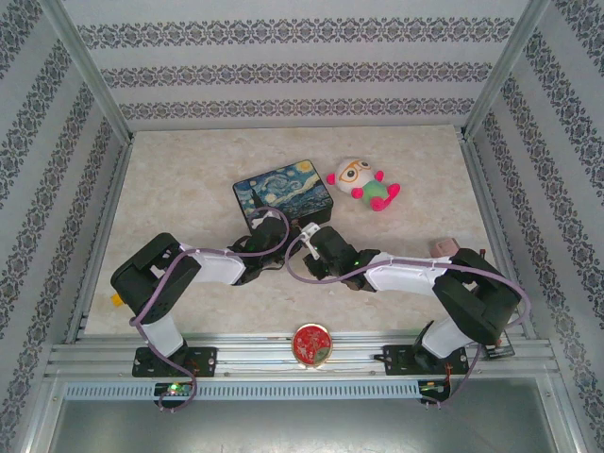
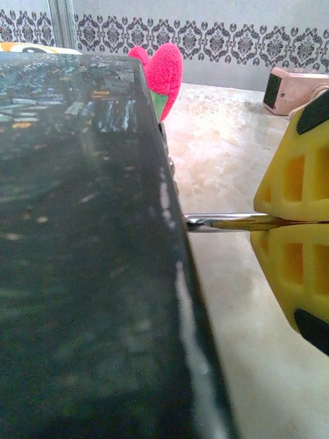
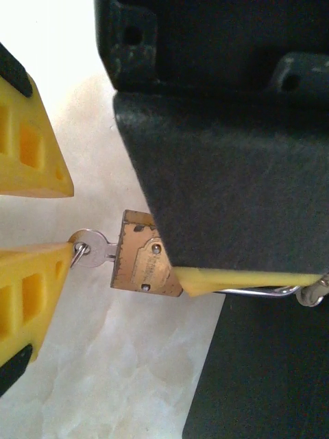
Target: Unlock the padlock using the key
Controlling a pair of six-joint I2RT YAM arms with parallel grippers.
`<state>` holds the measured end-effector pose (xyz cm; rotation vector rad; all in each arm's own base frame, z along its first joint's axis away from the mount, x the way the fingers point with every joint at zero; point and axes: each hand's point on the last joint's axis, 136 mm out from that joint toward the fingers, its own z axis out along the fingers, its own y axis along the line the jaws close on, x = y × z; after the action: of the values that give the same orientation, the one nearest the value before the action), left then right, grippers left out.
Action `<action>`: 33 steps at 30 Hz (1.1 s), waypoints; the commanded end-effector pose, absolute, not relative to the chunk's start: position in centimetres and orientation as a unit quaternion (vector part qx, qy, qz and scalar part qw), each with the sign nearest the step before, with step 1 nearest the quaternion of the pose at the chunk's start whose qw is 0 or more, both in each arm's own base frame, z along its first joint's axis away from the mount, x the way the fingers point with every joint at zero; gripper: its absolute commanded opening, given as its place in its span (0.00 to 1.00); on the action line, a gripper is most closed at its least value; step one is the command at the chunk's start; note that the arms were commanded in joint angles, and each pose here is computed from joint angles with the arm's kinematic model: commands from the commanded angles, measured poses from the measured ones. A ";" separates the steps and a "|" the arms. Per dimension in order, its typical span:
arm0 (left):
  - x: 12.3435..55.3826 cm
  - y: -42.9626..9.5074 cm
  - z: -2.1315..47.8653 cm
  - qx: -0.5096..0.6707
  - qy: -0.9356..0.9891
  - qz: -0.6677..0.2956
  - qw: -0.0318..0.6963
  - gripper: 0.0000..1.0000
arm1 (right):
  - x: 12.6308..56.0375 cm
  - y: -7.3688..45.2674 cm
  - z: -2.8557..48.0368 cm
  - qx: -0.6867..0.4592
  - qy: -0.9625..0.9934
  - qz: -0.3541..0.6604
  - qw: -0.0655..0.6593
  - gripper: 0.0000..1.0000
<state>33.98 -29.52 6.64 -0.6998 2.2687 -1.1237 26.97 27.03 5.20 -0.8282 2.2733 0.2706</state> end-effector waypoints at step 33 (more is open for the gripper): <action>31.8 -31.3 5.5 -0.254 0.836 -0.455 0.171 0.05 | 31.7 27.4 9.8 -0.203 0.838 0.407 0.303 0.00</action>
<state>34.33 -29.94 7.28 -0.7237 2.2451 -1.1967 28.87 26.21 4.97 -0.6480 2.3885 0.8014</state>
